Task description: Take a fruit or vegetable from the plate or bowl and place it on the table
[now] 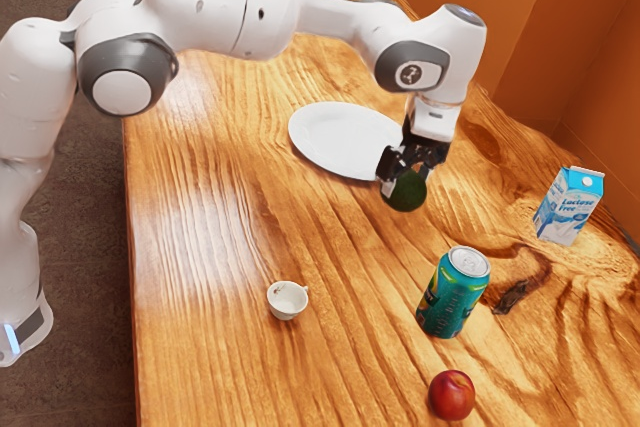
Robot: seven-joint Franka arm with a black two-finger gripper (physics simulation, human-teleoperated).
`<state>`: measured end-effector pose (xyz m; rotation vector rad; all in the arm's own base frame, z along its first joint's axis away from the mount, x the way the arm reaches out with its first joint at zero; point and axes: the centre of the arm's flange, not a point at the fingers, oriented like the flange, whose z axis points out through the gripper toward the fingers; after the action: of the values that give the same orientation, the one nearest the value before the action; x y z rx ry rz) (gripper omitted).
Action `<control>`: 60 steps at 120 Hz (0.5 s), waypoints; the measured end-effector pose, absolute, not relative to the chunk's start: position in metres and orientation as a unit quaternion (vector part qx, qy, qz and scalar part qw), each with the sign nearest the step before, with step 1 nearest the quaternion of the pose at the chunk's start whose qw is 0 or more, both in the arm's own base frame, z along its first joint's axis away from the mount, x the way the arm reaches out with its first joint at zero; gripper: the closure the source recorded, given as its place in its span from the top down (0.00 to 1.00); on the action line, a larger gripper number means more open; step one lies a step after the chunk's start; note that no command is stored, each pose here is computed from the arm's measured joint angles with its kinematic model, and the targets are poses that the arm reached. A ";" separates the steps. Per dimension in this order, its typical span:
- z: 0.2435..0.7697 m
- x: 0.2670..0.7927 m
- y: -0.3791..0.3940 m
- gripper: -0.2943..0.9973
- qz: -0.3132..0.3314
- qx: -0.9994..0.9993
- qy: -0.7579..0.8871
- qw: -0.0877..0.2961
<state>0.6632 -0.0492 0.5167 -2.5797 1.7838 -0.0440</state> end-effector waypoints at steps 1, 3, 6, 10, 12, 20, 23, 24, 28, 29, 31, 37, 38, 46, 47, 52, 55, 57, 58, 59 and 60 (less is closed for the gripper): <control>0.518 0.663 -0.049 0.71 -0.014 -0.822 0.569 0.002; 0.519 0.662 -0.049 0.72 -0.014 -0.823 0.569 0.002; 0.517 0.662 -0.048 0.72 -0.011 -0.823 0.568 0.000; 0.518 0.661 -0.049 0.71 -0.009 -0.823 0.568 -0.001; 0.513 0.662 -0.050 0.72 -0.005 -0.822 0.569 -0.003; 0.507 0.663 -0.054 0.71 0.003 -0.821 0.571 -0.008; 0.511 0.661 -0.054 0.72 0.001 -0.821 0.571 -0.007; 0.511 0.661 -0.054 0.72 0.001 -0.821 0.571 -0.007; 0.505 0.663 -0.052 0.73 0.007 -0.822 0.570 -0.010; 0.503 0.663 -0.052 0.73 0.008 -0.822 0.570 -0.010; 0.501 0.663 -0.052 0.74 0.010 -0.822 0.569 -0.011; 0.497 0.664 -0.053 0.75 0.014 -0.822 0.570 -0.012; 0.497 0.664 -0.053 0.75 0.015 -0.822 0.570 -0.013; 0.495 0.663 -0.053 0.76 0.018 -0.822 0.570 -0.014; 0.495 0.663 -0.053 0.76 0.018 -0.822 0.570 -0.014; 0.495 0.663 -0.052 0.76 0.019 -0.822 0.569 -0.014; 0.495 0.663 -0.051 0.76 0.020 -0.822 0.569 -0.015; 0.495 0.663 -0.051 0.76 0.020 -0.822 0.569 -0.015; 0.495 0.663 -0.051 0.76 0.020 -0.822 0.569 -0.015; 0.495 0.663 -0.051 0.77 0.020 -0.822 0.569 -0.015; 0.495 0.663 -0.051 0.77 0.020 -0.822 0.569 -0.015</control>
<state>0.6630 -0.0512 0.4946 -2.6085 1.8036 0.0645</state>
